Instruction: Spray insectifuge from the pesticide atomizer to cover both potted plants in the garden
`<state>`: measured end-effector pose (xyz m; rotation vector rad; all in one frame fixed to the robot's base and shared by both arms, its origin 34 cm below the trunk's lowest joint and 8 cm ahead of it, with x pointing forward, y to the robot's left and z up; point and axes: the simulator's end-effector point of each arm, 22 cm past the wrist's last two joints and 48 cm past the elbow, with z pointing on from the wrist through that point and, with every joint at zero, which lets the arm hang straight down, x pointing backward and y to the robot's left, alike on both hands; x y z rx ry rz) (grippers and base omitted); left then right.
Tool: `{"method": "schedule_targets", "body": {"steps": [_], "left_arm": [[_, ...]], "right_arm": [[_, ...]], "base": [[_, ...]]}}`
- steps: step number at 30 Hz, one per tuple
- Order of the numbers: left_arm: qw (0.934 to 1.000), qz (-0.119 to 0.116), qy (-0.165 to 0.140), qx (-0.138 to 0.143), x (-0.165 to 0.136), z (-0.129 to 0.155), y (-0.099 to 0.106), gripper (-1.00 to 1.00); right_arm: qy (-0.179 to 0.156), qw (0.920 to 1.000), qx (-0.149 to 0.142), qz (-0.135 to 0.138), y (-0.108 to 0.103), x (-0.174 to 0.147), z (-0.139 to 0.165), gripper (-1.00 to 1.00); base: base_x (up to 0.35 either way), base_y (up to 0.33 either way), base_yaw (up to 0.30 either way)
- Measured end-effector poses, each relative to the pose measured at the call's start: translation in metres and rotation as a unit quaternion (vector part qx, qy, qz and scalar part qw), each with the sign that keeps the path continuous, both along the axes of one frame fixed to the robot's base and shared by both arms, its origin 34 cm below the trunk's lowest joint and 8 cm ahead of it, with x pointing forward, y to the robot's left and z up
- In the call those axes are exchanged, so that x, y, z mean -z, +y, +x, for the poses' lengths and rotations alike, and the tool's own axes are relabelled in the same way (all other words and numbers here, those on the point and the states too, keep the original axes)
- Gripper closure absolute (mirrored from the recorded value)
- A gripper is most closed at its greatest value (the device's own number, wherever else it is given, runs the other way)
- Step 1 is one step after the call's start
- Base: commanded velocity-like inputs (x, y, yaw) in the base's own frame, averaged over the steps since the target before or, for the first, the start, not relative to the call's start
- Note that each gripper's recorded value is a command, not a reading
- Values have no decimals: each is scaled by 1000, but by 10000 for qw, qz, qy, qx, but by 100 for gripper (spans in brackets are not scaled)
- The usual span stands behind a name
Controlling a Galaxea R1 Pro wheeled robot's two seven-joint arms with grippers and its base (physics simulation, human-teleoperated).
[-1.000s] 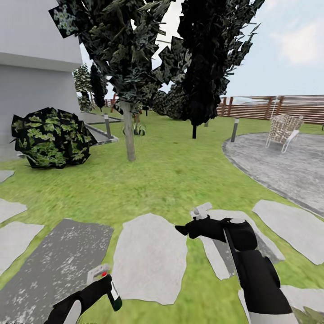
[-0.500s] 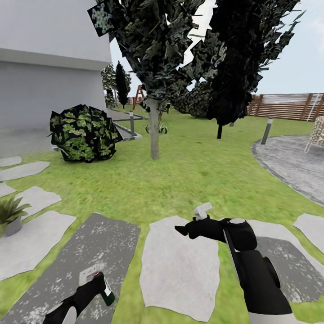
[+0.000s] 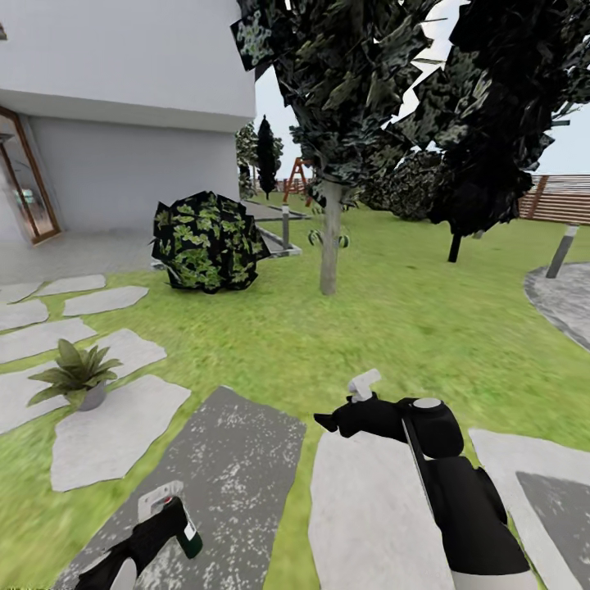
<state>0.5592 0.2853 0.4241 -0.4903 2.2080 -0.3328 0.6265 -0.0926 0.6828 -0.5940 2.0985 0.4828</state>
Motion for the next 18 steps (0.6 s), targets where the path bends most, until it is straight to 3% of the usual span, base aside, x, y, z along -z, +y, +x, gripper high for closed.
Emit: {"method": "schedule_targets", "body": {"steps": [4,12,16,17,18], "left_arm": [[9999,-20,-134,-6,-6,4,-2,100],[10000,46,-11,33,0,-1,-3,100],[10000,30,-11,85,0,-1,-7,100],[9993,36,-1,366,1,-1,-29,100],[9975,19,-221,675,-32,9,-45,100]], "right_arm": [[1,10000,15,8,-1,0,0,-100],[4,10000,-9,-5,0,0,0,-100],[18,10000,-48,4,1,1,-1,-100],[18,10000,-68,3,1,2,-2,-100],[51,9997,-224,124,10,1,-8,-100]], "base": [[272,187,299],[267,204,299],[260,210,130],[253,213,2],[252,214,1]]}}
